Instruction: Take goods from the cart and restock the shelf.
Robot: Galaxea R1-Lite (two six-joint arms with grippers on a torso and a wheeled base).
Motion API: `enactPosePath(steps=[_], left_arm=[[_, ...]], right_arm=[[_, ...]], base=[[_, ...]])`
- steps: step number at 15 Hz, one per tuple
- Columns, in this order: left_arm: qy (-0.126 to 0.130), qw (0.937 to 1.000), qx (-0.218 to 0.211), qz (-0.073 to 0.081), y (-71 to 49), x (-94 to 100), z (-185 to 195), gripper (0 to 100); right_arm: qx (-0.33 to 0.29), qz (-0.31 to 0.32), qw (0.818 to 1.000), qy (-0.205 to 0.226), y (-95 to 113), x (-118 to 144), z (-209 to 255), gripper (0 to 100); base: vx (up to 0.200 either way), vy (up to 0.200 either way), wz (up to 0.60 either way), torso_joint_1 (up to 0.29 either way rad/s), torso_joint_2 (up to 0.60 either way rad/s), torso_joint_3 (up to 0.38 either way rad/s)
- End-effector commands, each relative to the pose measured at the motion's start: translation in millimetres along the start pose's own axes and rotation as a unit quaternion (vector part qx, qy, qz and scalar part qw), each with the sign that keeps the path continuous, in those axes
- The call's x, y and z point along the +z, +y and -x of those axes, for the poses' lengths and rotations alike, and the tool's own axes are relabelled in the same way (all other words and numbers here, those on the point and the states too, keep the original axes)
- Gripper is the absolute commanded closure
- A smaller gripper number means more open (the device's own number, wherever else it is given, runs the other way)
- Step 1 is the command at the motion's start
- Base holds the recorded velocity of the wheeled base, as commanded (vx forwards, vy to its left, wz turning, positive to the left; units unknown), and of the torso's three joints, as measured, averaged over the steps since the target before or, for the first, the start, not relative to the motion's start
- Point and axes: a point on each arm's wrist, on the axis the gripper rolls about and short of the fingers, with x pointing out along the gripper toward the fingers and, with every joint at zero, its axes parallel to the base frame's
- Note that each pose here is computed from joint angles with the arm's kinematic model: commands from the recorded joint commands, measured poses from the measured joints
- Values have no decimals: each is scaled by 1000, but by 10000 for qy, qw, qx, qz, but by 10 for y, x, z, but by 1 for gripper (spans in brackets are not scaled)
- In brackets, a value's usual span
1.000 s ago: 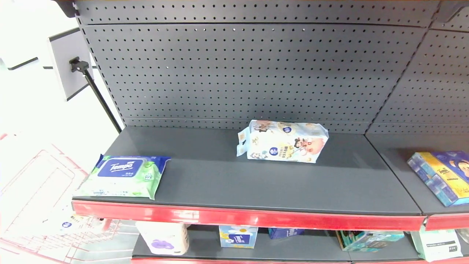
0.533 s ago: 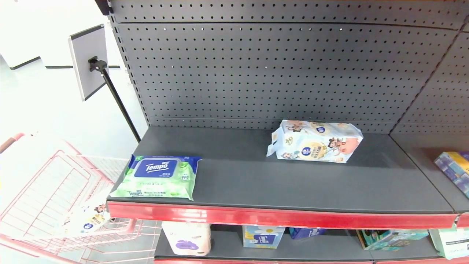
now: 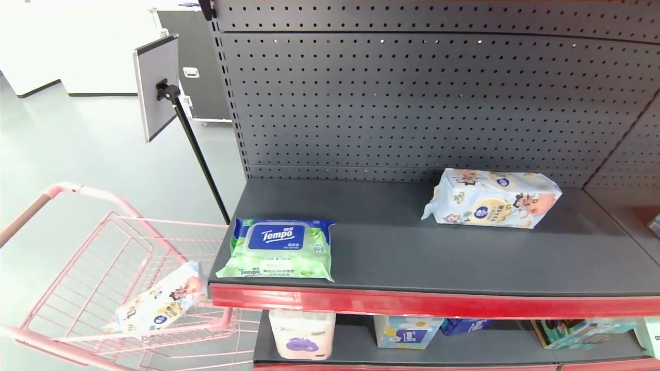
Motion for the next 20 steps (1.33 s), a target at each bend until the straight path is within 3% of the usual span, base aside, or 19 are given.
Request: enactPosePath(steps=[1, 20], left_arm=[[-2, 10000, 1, 1, 0, 1, 0, 0], [-2, 10000, 8, -6, 0, 1, 0, 0]], right_arm=[[1, 2, 10000, -1, 0, 0, 0, 0], [1, 2, 10000, -1, 0, 0, 0, 0]], base=[[0, 200, 0, -2, -2, 2], [0, 200, 0, 2, 2, 3]])
